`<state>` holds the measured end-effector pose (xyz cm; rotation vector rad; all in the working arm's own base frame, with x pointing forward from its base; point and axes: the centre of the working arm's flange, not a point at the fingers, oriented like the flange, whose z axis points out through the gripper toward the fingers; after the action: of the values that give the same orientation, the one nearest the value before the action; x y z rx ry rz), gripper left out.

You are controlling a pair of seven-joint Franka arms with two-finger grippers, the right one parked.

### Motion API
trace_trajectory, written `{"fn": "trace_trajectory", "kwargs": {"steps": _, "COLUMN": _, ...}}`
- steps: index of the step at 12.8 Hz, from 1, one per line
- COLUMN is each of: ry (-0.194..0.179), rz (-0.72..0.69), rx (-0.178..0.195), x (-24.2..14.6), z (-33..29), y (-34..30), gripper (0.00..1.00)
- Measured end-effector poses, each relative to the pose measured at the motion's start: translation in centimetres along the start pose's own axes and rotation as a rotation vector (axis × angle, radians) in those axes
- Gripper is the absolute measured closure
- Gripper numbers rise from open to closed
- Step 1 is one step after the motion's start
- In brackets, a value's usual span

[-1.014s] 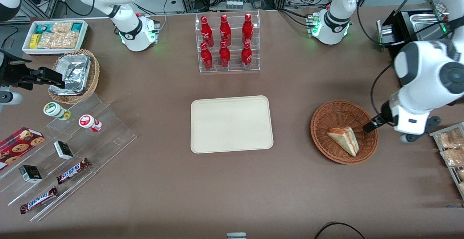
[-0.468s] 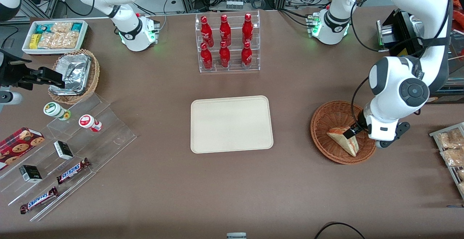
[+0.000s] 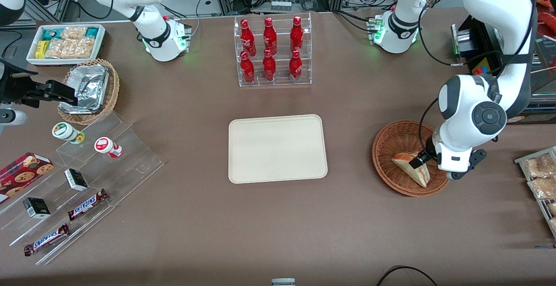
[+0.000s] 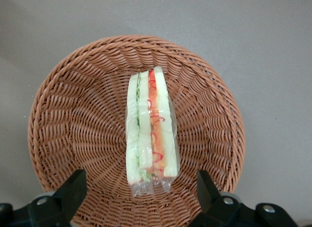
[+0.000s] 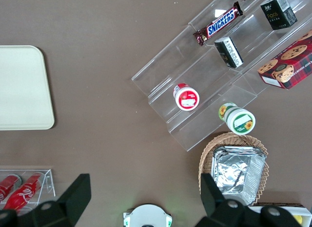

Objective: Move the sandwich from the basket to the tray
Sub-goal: 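Lower the open left gripper around the wrapped sandwich and close it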

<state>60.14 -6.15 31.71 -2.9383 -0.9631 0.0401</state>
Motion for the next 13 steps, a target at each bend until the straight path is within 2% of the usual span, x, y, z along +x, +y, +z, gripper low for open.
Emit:
{"fn": "trace_trajectory", "kwargs": {"steps": 4, "ry": 0.012, "rz": -0.001, "rx": -0.013, "x": 0.4, "z": 2.2, "y": 0.5, "gripper": 0.0}}
{"fn": "trace_trajectory", "kwargs": {"steps": 13, "ry": -0.022, "rz": -0.001, "rx": 0.019, "x": 0.3, "z": 5.1, "y": 0.5, "gripper": 0.0}}
